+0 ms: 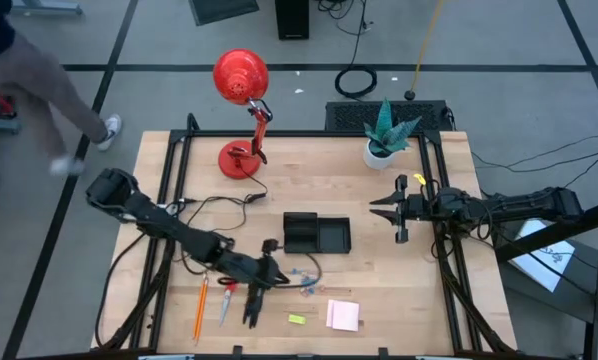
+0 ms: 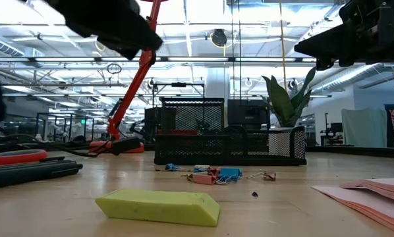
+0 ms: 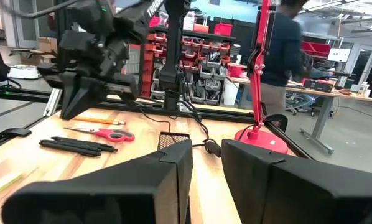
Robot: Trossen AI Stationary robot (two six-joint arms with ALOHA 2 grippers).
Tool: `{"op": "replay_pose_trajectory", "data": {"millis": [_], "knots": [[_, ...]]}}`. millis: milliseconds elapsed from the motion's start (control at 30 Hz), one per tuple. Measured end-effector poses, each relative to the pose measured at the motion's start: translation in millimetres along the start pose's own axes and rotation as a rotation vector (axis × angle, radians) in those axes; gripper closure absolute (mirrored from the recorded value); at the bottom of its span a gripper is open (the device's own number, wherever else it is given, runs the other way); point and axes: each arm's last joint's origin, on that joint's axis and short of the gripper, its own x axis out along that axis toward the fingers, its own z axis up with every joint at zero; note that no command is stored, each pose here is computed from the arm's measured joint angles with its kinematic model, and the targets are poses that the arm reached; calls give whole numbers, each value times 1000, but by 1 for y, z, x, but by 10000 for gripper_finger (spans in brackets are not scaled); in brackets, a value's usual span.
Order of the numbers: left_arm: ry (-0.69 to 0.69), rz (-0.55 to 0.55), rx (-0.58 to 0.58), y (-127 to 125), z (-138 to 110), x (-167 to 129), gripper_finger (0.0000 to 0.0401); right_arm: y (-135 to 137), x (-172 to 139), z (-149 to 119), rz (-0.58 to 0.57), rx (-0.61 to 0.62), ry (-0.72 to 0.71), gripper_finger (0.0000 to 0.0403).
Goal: Pick and place office supplies into organizer
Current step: Put the yellow eraser into the black desk organizer
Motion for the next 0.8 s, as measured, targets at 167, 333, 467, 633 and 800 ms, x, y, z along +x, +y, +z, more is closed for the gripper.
{"op": "replay_pose_trajectory", "data": {"millis": [167,333,467,633,800], "knots": [[95,-67,-72,-7,15,12,376,-1,0,0,-35,0,2,318],[95,-135,-176,-19,22,29,331,-4,0,0,-149,24,14,307],[137,-155,-203,-37,15,51,272,-4,0,0,-150,28,14,293],[164,-162,-217,-53,14,72,198,-4,0,0,-141,88,10,274],[201,-152,-207,-59,18,76,151,-3,0,-1,-120,93,14,260]]}}
